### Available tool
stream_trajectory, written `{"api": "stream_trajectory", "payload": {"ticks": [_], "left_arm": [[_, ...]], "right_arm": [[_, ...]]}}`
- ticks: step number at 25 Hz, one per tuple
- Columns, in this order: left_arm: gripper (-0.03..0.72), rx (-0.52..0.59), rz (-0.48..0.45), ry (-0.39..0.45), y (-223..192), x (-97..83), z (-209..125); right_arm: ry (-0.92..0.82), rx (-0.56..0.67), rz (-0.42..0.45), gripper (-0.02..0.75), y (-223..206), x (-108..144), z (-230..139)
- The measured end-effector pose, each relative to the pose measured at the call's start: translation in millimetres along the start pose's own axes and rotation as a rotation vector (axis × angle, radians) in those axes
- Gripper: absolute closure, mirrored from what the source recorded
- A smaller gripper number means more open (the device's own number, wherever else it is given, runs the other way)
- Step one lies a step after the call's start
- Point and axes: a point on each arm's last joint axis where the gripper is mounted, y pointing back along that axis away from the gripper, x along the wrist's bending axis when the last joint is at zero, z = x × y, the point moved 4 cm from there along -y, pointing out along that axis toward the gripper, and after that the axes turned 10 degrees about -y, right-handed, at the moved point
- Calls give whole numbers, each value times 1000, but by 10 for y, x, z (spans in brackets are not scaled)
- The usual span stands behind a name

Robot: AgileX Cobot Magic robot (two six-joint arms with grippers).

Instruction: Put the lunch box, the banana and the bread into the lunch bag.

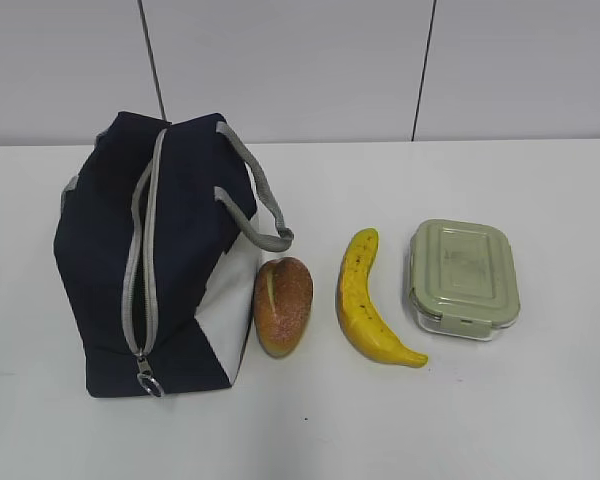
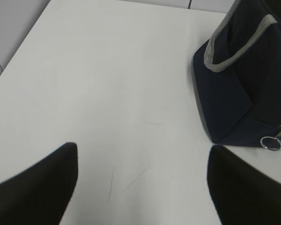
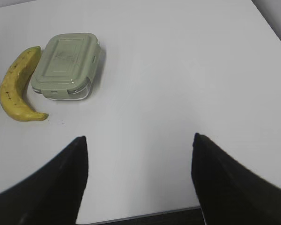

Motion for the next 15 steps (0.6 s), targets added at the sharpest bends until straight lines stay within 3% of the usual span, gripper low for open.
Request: {"api": "stream_trajectory", "payload": {"ticks": [8, 15], "left_arm": [[132, 1, -2, -2, -10, 2, 102], [218, 46, -48, 12, -116, -29, 719]], "right_arm": [[0, -2, 0, 227, 0, 1, 2], [0, -2, 0, 227, 0, 1, 2]]}}
